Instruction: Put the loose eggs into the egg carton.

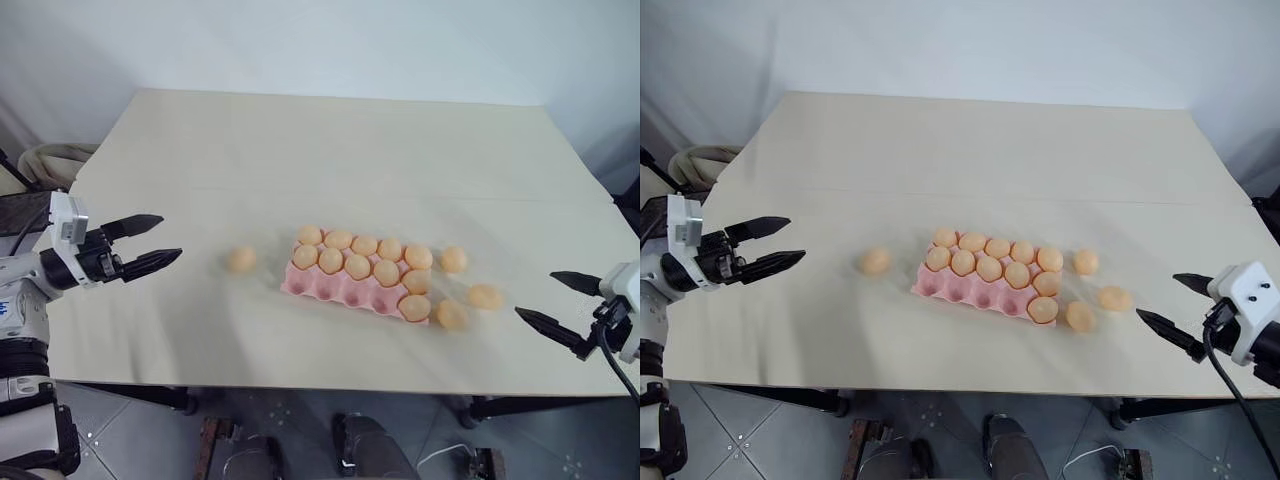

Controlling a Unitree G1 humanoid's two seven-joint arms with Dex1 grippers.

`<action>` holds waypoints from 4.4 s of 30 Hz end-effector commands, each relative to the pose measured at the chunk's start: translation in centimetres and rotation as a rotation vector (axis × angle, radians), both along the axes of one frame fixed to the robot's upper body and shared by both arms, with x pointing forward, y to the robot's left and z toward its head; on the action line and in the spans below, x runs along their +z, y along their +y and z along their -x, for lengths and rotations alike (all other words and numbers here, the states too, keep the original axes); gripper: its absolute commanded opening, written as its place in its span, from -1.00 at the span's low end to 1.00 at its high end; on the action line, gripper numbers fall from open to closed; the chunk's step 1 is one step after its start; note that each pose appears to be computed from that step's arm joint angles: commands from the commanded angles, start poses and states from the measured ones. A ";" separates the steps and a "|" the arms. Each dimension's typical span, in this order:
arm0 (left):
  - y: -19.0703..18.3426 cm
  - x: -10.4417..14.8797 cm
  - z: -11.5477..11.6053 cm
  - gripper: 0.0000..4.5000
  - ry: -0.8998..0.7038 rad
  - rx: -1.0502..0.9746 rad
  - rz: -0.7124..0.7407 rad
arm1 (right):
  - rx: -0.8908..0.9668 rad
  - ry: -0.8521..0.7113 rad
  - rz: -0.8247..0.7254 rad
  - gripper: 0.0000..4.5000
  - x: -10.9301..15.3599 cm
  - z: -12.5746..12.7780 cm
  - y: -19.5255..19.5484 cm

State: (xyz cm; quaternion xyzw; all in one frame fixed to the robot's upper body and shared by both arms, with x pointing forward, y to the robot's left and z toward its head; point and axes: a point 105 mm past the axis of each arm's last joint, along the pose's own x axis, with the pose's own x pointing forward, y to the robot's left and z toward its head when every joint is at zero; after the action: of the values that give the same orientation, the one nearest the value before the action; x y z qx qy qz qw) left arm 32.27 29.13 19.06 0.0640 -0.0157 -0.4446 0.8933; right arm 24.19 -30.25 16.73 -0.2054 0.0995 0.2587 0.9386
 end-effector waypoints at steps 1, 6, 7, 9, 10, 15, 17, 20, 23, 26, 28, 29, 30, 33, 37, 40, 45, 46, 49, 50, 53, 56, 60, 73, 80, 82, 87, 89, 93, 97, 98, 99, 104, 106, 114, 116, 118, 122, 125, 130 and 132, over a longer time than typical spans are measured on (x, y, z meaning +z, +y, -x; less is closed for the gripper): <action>0.1 0.9 -0.3 0.99 -0.039 0.009 0.002 | -0.023 -0.064 -0.014 1.00 1.6 0.4 0.2; 0.2 1.0 -1.1 0.99 -0.015 0.052 0.014 | -0.047 -0.063 -0.029 1.00 1.5 1.0 0.3; 0.2 1.1 -1.1 0.99 -0.021 0.054 0.012 | -0.052 -0.062 -0.030 1.00 1.5 1.1 0.3; 0.2 1.1 -1.2 0.99 -0.032 0.060 0.005 | -0.059 -0.065 -0.036 1.00 1.6 1.2 0.5; 0.3 1.2 -1.4 0.99 -0.042 0.071 0.002 | -0.065 -0.068 -0.039 1.00 1.7 1.3 0.7; -0.2 1.0 -1.6 0.99 -0.039 0.042 0.014 | -0.074 -0.080 -0.098 1.00 2.0 1.5 3.0; -0.5 0.9 -1.5 0.99 -0.039 0.017 0.025 | -0.076 -0.069 -0.116 1.00 1.7 1.7 4.0; -1.0 0.6 -1.3 0.99 -0.039 -0.026 0.028 | -0.092 -0.054 -0.147 1.00 1.1 1.8 5.3; -1.5 0.3 -1.3 0.99 -0.040 -0.058 0.016 | -0.122 -0.066 -0.185 1.00 0.7 1.6 6.4; -1.8 0.2 -1.1 0.99 -0.053 -0.100 0.008 | -0.112 -0.057 -0.206 1.00 0.2 1.5 7.7; -1.9 0.2 -1.1 0.99 -0.055 -0.107 0.003 | -0.115 -0.056 -0.214 1.00 -0.1 1.3 8.2; -1.9 0.2 -1.1 0.99 -0.055 -0.108 0.001 | -0.118 -0.054 -0.212 1.00 -0.2 1.0 8.3; -2.0 0.2 -1.2 0.99 -0.056 -0.109 0.001 | -0.121 -0.052 -0.208 1.00 -0.4 0.8 8.4; -2.1 0.3 -1.2 0.99 -0.059 -0.120 0.002 | -0.125 -0.051 -0.176 1.00 -0.8 0.0 8.4; -2.1 0.3 -1.0 0.99 -0.059 -0.126 -0.002 | -0.133 -0.054 -0.150 1.00 -1.5 -0.9 8.1; -1.9 0.4 -0.7 0.99 -0.061 -0.127 -0.002 | -0.129 -0.036 -0.152 1.00 -2.1 -1.2 8.2; -1.7 0.3 -0.4 0.99 -0.060 -0.122 -0.004 | -0.099 0.033 -0.140 1.00 -3.7 -1.1 8.5; -1.8 0.3 -0.4 0.99 -0.060 -0.122 -0.004 | -0.101 0.040 -0.134 1.00 -4.0 -1.2 8.4; -1.8 0.3 -0.3 0.99 -0.061 -0.121 -0.002 | -0.096 0.073 -0.122 1.00 -4.9 -1.4 8.3; -1.8 0.3 -0.3 0.99 -0.061 -0.121 -0.001 | -0.093 0.079 -0.118 1.00 -5.1 -1.5 8.3; -1.9 0.2 -0.2 0.99 -0.062 -0.118 0.001 | -0.093 0.091 -0.097 1.00 -5.7 -1.8 8.2; -1.9 0.2 -0.1 0.99 -0.064 -0.114 0.003 | -0.101 0.124 -0.075 1.00 -6.7 -2.1 8.0; -1.9 0.1 0.0 0.99 -0.065 -0.109 0.004 | -0.108 0.142 -0.069 1.00 -7.4 -2.3 7.9; -1.8 0.3 0.4 1.00 -0.075 -0.114 0.013 | -0.097 0.072 -0.092 -0.41 -4.8 -2.3 8.0; -2.9 0.3 1.2 1.00 -0.102 -0.213 0.028 | 0.001 -0.016 -0.105 -0.42 -0.2 -2.0 9.8; -3.2 0.1 1.4 1.00 -0.102 -0.242 0.037 | 0.035 -0.025 -0.108 -0.42 0.6 -2.2 10.7; -4.5 -0.8 2.4 1.00 -0.076 -0.378 0.004 | 0.145 0.000 -0.129 -0.42 1.4 -3.2 14.1; -4.9 -1.2 2.7 1.00 -0.082 -0.409 -0.035 | 0.192 0.031 -0.129 -0.42 1.0 -3.6 15.5; -5.6 -1.6 3.0 1.00 -0.085 -0.454 -0.080 | 0.235 0.106 -0.106 -0.42 -0.6 -4.3 17.3; -6.4 -1.6 3.4 1.00 -0.105 -0.504 -0.086 | 0.293 0.155 -0.070 -0.42 -1.9 -4.2 18.3; -6.6 -1.5 3.5 1.00 -0.113 -0.517 -0.083 | 0.296 0.160 -0.064 -0.42 -2.1 -4.3 18.4; -6.8 -1.4 3.6 1.00 -0.109 -0.530 -0.071 | 0.298 0.168 -0.056 -0.42 -2.3 -4.4 18.5; -7.5 -0.6 3.9 1.00 -0.150 -0.570 -0.031 | 0.300 0.176 -0.038 -0.42 -2.6 -4.8 18.7; -7.5 -0.4 3.9 1.00 -0.160 -0.571 -0.019 | 0.302 0.179 -0.033 -0.11 -2.6 -4.8 18.6; -7.9 -0.5 4.1 1.00 -0.142 -0.603 0.003 | 0.319 0.177 -0.017 0.99 -1.9 -4.4 18.3; -8.1 -0.5 4.1 1.00 -0.136 -0.614 0.006 | 0.328 0.166 -0.023 0.99 -1.4 -4.2 18.2; -8.3 -0.6 4.2 1.00 -0.130 -0.626 0.004 | 0.323 0.153 -0.029 0.99 -0.7 -4.1 17.9; -8.3 -0.7 4.4 1.00 -0.117 -0.637 0.004 | 0.300 0.111 -0.051 0.99 1.0 -3.9 16.6; -8.3 -0.9 4.6 1.00 -0.114 -0.646 0.002 | 0.231 0.044 -0.123 0.99 3.2 -3.6 14.2; -8.2 -1.4 5.4 1.00 -0.118 -0.655 0.001 | 0.040 -0.001 -0.097 0.99 3.1 -2.3 7.3; -8.2 -1.6 5.7 1.00 -0.122 -0.653 0.002 | -0.004 -0.018 -0.079 0.99 2.9 -1.9 5.7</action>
State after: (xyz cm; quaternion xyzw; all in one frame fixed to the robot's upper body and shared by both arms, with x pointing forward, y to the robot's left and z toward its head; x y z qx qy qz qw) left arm 28.15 21.14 16.74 0.0596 -0.0688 -0.6589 0.7467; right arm 26.22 -23.20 18.03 -0.1427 0.1118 0.2799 0.9428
